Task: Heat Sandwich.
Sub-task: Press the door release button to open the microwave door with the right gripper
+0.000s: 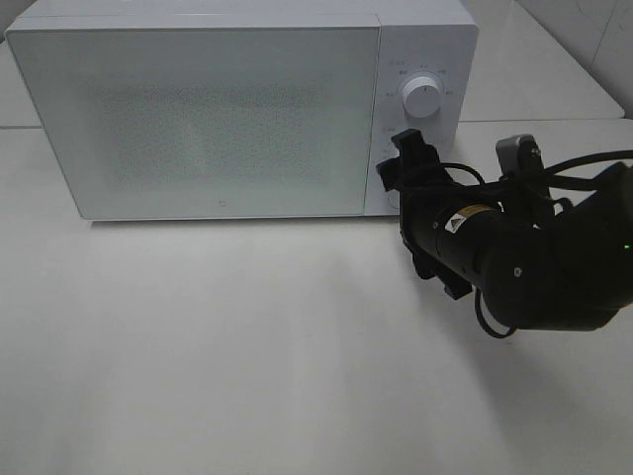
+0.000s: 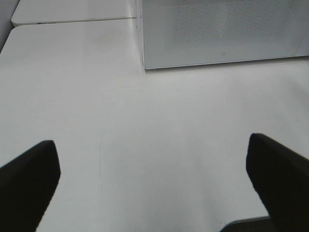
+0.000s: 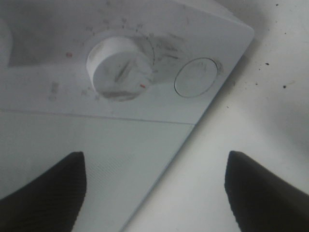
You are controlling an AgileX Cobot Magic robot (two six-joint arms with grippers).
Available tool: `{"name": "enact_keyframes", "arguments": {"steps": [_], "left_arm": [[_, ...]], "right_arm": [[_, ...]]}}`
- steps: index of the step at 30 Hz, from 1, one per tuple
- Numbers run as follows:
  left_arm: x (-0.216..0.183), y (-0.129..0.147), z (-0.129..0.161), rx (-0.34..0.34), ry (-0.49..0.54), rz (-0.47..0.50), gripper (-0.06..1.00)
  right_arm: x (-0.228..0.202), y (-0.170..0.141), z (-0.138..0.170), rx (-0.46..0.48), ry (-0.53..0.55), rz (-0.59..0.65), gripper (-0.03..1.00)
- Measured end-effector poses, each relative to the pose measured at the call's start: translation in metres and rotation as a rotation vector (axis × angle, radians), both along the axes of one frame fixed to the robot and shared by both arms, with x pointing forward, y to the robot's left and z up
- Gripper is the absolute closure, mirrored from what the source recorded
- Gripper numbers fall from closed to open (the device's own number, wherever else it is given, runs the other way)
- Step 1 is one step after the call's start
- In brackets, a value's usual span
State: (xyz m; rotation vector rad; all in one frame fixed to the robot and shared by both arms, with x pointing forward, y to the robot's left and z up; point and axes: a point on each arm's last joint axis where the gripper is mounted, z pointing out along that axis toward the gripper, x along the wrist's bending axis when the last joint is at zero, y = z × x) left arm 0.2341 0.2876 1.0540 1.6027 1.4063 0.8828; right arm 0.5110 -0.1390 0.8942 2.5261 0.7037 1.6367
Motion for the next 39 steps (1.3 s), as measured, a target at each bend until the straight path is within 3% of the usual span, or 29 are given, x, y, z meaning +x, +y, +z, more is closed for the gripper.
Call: {"name": "enact_keyframes", "arguments": {"steps": [2,4,5,8,14,16,26,31,39], "left_arm": [[0.000,0.000,0.000,0.000,0.000,0.000,-0.05],[0.000,0.000,0.000,0.000,0.000,0.000,-0.05],[0.000,0.000,0.000,0.000,0.000,0.000,-0.05],[0.000,0.000,0.000,0.000,0.000,0.000,-0.05],[0.000,0.000,0.000,0.000,0.000,0.000,-0.05],[0.000,0.000,0.000,0.000,0.000,0.000,-0.05],[0.000,0.000,0.000,0.000,0.000,0.000,-0.05],[0.000,0.000,0.000,0.000,0.000,0.000,-0.05],[0.000,0.000,0.000,0.000,0.000,0.000,-0.05]], "right_arm": [[-0.008,0.000,0.007,-0.123,0.046,0.107,0.20],[-0.010,0.000,0.011,-0.157,0.052,0.143,0.20],[-0.016,0.002,0.018,-0.248,0.071,0.240,0.20],[-0.027,0.002,0.029,-0.401,0.095,0.418,0.20],[-0.043,0.002,0.044,-0.561,0.098,0.638,0.20],[-0.053,0.001,0.052,-0.655,0.091,0.784,0.20],[-0.089,-0.013,0.083,-0.864,0.120,1.154,0.20],[-0.106,-0.026,0.105,-0.957,0.151,1.259,0.20],[-0.136,-0.051,0.142,-1.025,0.153,1.307,0.20]]}}
